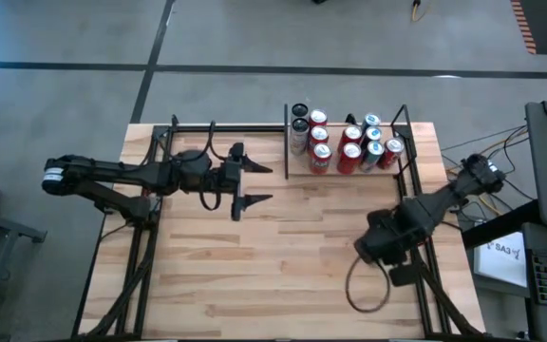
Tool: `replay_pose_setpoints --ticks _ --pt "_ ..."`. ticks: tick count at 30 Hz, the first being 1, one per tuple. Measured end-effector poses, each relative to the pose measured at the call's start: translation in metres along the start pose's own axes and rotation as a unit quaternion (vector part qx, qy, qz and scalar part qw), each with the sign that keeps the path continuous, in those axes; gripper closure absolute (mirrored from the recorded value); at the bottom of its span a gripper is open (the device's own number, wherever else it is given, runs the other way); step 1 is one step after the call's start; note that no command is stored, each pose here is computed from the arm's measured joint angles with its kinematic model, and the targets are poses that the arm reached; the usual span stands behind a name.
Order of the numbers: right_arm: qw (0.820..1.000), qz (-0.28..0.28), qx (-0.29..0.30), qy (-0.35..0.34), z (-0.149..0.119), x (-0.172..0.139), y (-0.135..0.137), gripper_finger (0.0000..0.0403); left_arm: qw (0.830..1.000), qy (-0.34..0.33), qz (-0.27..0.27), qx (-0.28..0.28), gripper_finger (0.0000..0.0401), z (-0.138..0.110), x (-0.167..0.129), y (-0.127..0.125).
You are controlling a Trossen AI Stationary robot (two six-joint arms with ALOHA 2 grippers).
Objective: Place canned beverage on shelf
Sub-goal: Put the white soda can on the shelf aligned with the other white soda cans
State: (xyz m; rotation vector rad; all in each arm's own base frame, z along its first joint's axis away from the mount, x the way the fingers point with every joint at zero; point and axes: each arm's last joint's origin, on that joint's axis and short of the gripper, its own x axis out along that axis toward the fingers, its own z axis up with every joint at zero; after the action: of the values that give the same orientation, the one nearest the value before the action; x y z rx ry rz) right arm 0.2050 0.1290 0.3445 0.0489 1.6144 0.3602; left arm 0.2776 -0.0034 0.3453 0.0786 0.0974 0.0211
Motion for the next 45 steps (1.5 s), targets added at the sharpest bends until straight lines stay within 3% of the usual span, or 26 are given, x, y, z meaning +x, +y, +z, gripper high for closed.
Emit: replay_pose_setpoints --ticks 9,14,26,39,45 --pt "0.997 -0.046 -0.066 0.015 -0.015 0.015 0.025 0.036 1.0 -0.012 -0.024 -0.001 0.0109 -0.009 0.021 -0.017" --pt "0.995 -0.075 -0.071 -0.009 -0.024 0.012 0.031 0.036 0.999 -0.016 -0.029 -0.004 0.0109 -0.012 0.028 -0.02" --pt "0.988 -0.111 -0.106 -0.017 -0.045 0.018 0.02 0.036 0.999 -0.026 -0.029 -0.013 0.0109 -0.011 0.029 -0.021" --pt "0.988 -0.103 -0.083 -0.075 -0.042 0.024 0.019 0.036 0.999 -0.042 -0.026 -0.017 0.0109 -0.008 0.028 -0.021" --pt "0.979 -0.158 -0.075 -0.104 -0.04 0.022 0.015 0.0358 0.999 -0.042 -0.026 -0.019 0.0109 -0.008 0.028 -0.021"
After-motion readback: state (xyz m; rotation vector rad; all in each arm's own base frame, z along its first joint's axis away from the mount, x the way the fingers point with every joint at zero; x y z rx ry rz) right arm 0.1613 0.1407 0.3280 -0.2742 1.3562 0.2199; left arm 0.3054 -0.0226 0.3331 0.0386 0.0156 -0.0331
